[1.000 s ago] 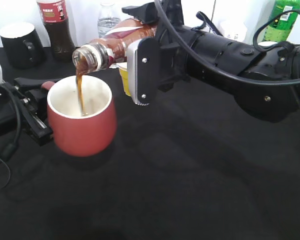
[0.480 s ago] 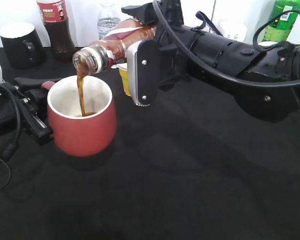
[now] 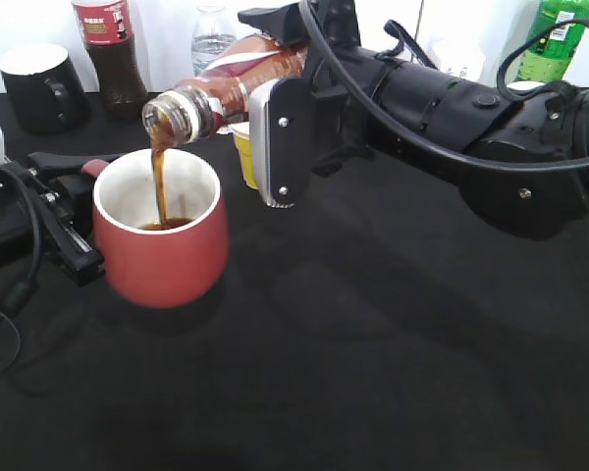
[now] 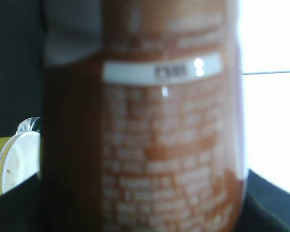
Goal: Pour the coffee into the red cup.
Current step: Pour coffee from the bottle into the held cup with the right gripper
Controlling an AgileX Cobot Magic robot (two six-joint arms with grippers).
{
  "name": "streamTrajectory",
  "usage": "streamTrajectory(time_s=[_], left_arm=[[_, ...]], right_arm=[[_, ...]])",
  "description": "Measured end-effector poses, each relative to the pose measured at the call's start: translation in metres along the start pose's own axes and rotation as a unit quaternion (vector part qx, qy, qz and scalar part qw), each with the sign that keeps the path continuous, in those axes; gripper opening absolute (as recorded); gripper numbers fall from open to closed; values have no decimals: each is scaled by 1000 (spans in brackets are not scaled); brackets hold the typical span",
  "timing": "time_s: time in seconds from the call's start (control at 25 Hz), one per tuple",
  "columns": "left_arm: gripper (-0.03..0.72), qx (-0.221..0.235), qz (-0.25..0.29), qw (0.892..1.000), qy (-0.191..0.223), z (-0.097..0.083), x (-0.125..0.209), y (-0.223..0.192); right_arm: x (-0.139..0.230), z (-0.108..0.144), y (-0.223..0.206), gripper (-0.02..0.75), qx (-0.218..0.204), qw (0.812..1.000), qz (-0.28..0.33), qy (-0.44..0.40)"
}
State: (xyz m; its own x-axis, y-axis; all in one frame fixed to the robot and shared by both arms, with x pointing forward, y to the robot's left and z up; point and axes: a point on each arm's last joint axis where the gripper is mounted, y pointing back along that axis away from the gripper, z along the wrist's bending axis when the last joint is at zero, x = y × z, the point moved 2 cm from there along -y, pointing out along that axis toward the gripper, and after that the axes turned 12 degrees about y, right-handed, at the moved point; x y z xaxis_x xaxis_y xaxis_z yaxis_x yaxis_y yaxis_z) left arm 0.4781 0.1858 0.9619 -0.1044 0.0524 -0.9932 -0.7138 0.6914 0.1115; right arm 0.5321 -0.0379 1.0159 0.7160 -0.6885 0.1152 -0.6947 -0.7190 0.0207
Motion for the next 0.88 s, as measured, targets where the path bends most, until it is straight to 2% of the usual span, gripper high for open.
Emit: streamTrajectory(time_s=[0.88], left_arm=[[78, -1, 3, 1000, 0, 0, 1, 0]], right_arm=[[0, -1, 0, 529, 5, 1000, 0, 21]])
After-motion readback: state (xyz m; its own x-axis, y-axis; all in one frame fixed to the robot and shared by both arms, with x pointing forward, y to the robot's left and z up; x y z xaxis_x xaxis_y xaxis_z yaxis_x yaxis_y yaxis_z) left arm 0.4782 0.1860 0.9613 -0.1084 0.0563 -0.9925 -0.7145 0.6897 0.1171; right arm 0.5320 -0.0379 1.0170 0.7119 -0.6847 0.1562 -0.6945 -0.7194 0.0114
